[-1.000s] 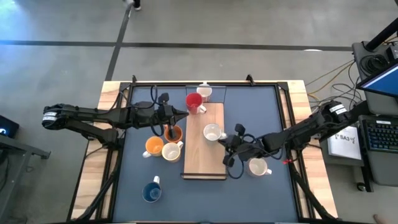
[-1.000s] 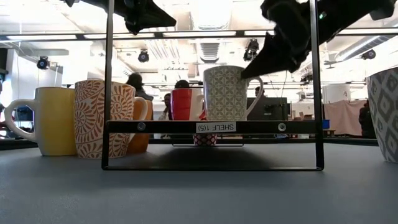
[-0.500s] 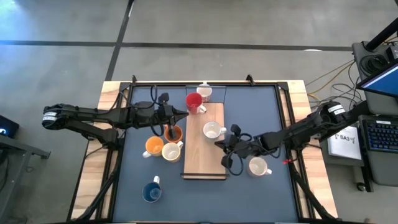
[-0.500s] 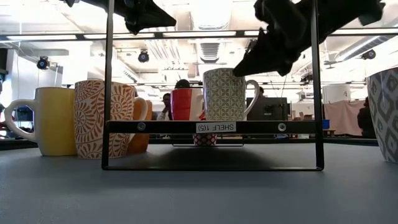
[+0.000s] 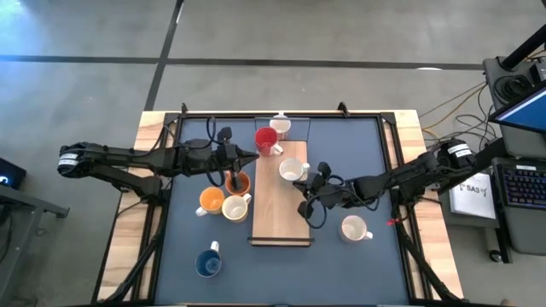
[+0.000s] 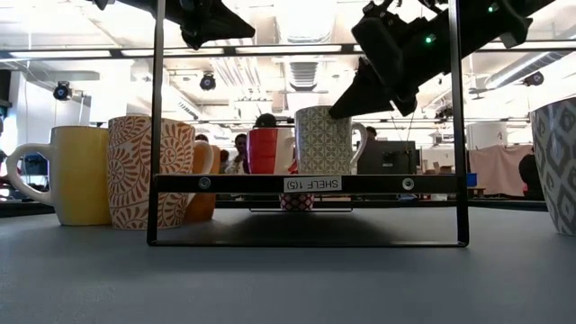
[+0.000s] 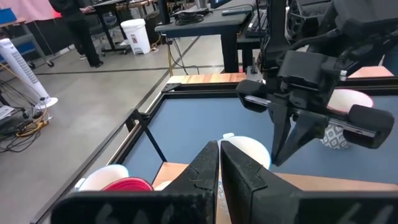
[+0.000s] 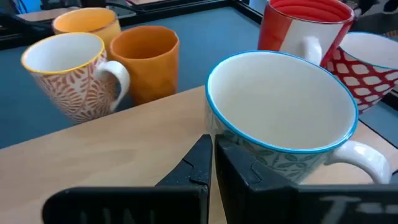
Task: Place coffee mugs
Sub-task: Put the blue patterned mug on the shelf, then put the orange mug on the shelf
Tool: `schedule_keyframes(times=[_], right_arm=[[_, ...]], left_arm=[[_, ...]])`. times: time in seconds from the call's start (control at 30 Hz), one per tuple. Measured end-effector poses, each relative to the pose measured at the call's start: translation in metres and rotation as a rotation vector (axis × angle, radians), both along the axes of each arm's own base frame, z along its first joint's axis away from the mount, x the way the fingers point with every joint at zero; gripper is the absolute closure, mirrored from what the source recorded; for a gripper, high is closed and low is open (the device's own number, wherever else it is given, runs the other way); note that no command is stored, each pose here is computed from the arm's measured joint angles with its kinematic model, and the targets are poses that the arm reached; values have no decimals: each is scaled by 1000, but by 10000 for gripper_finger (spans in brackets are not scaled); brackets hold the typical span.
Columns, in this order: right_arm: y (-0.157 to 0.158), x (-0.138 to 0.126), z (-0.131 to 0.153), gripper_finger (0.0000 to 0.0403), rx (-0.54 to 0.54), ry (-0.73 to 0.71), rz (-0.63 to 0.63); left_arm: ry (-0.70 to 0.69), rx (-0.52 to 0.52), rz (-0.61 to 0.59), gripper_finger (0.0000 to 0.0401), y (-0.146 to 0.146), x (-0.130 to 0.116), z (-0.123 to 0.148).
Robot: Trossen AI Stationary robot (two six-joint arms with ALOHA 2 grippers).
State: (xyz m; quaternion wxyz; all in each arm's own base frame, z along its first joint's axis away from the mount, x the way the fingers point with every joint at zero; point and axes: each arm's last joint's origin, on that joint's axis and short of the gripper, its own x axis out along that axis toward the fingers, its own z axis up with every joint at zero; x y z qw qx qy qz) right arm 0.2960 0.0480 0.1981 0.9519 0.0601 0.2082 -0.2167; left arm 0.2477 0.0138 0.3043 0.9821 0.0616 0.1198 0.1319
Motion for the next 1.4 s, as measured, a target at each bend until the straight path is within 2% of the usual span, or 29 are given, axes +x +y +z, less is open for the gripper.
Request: schedule_keyframes(times=[0.2, 0.53, 0.73, 0.93, 1.13, 1.4], right_arm=[[-7, -4, 2, 392, -21, 35, -10], [-5, -17, 23, 392, -59, 44, 130], [-6, -26, 29, 392, -100, 41, 185], [-5, -32, 35, 392, -101, 26, 295], [-5, -41, 37, 392, -146, 24, 381], [-5, -49, 30, 392, -225, -121, 454]], left_arm=[[15, -4, 1, 401, 0, 0, -1], [5, -40, 10, 401, 0, 0, -2], [-12, -102, 12, 401, -3, 0, -2], [-8, -141, -39, 401, -18, 0, -4], [-9, -182, -109, 401, -38, -1, -4], [-55, -211, -175, 401, -55, -3, -2]])
